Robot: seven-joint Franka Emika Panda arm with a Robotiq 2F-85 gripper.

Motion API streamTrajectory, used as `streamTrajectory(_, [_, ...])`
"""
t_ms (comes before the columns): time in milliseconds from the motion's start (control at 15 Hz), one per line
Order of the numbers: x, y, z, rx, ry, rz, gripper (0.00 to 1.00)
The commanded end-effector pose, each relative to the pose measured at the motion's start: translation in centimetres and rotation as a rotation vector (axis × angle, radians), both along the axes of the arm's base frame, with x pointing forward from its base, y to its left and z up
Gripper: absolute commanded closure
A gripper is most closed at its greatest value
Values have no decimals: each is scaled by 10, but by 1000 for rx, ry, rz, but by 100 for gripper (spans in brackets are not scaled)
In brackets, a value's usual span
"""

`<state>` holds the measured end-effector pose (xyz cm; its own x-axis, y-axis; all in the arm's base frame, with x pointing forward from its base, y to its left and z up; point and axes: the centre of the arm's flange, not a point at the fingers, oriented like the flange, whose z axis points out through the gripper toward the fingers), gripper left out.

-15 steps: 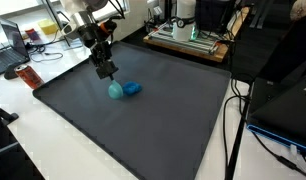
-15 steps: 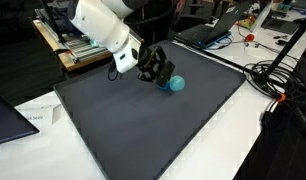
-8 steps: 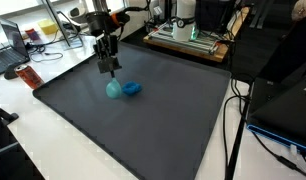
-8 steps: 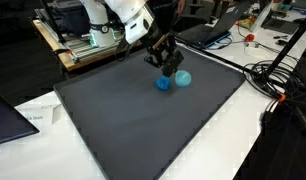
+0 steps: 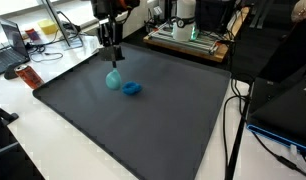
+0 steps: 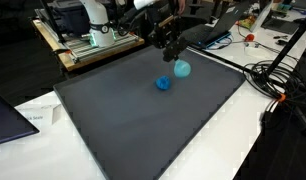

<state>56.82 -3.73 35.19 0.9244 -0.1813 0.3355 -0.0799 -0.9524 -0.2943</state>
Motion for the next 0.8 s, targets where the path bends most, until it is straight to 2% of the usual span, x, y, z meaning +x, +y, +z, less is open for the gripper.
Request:
streamTrajectory(0, [-24, 3, 65, -31, 50, -9, 78])
streamTrajectory(333, [-45, -6, 130, -27, 142, 30, 78])
streamTrajectory(467, [-51, -13, 144, 27, 129, 109, 78])
streamTrajectory(533, [-46, -3, 125, -4, 134, 59, 53])
streamTrajectory(733, [-52, -9, 139, 2, 124, 93, 53])
